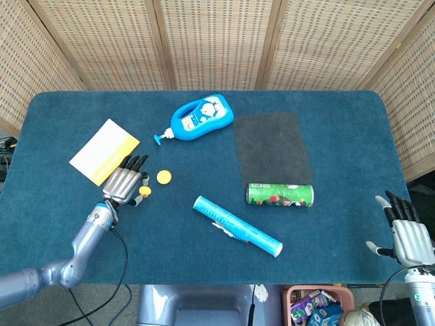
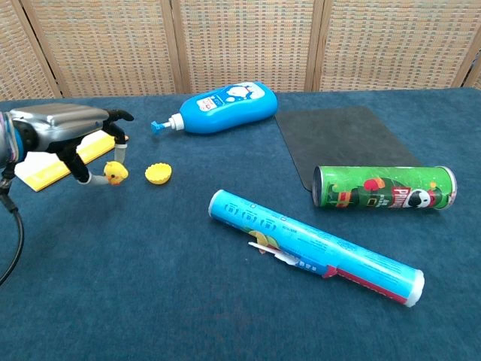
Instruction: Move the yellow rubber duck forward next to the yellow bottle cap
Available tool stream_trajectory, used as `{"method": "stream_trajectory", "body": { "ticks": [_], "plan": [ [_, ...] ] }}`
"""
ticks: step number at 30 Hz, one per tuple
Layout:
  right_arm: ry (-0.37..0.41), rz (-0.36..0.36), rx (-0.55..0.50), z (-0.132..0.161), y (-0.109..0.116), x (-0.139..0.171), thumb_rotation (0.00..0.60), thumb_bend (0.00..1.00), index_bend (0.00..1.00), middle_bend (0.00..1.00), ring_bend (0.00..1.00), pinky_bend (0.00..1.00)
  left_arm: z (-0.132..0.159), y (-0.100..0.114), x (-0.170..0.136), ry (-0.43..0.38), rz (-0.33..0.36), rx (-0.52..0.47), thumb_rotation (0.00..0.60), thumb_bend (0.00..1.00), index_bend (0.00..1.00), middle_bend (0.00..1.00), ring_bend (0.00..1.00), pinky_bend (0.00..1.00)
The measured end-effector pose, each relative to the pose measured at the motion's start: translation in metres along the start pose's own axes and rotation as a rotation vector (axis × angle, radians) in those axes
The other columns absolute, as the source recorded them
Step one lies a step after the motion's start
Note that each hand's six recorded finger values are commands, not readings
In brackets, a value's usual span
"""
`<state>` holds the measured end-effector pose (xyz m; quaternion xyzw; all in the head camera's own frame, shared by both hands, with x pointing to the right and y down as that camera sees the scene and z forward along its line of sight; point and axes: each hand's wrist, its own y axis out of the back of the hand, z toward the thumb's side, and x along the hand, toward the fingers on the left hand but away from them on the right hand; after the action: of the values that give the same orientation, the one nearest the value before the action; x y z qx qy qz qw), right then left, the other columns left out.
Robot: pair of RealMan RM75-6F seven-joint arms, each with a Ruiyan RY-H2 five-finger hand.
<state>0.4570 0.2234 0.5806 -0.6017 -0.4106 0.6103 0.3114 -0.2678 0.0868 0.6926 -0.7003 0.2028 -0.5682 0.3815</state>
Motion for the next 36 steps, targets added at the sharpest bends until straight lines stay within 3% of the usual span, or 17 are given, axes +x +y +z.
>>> {"method": "stream_trajectory", "body": {
  "ticks": [14, 24, 25, 30, 33, 36],
  "plan": [
    [-0.023, 0.005, -0.032, -0.009, 0.001, -0.005, 0.6, 0.1, 0.0, 0.0, 0.0, 0.0, 0.028, 0.006, 0.065, 0.033, -0.032, 0.033, 0.6, 0.3, 0.54, 0.0, 0.0, 0.0],
    [-0.021, 0.002, -0.046, -0.012, 0.003, -0.007, 0.6, 0.1, 0.0, 0.0, 0.0, 0.0, 0.031, -0.001, 0.073, 0.049, -0.06, 0.059, 0.6, 0.3, 0.53, 0.0, 0.0, 0.0],
    [-0.021, 0.0, -0.047, -0.012, 0.003, -0.007, 0.6, 0.1, 0.0, 0.0, 0.0, 0.0, 0.03, -0.001, 0.072, 0.051, -0.059, 0.065, 0.6, 0.3, 0.51, 0.0, 0.0, 0.0],
    [-0.019, -0.006, -0.051, -0.012, 0.004, -0.006, 0.6, 0.1, 0.0, 0.0, 0.0, 0.0, 0.028, 0.002, 0.073, 0.065, -0.044, 0.056, 0.6, 0.2, 0.19, 0.0, 0.0, 0.0],
    [-0.017, -0.008, -0.052, -0.011, 0.004, -0.006, 0.6, 0.1, 0.0, 0.0, 0.0, 0.0, 0.029, 0.003, 0.074, 0.064, -0.032, 0.034, 0.6, 0.17, 0.11, 0.0, 0.0, 0.0],
    [-0.017, -0.002, -0.049, -0.011, 0.003, -0.006, 0.6, 0.1, 0.0, 0.0, 0.0, 0.0, 0.031, 0.005, 0.074, 0.053, -0.013, 0.032, 0.6, 0.17, 0.09, 0.0, 0.0, 0.0]
  ]
}}
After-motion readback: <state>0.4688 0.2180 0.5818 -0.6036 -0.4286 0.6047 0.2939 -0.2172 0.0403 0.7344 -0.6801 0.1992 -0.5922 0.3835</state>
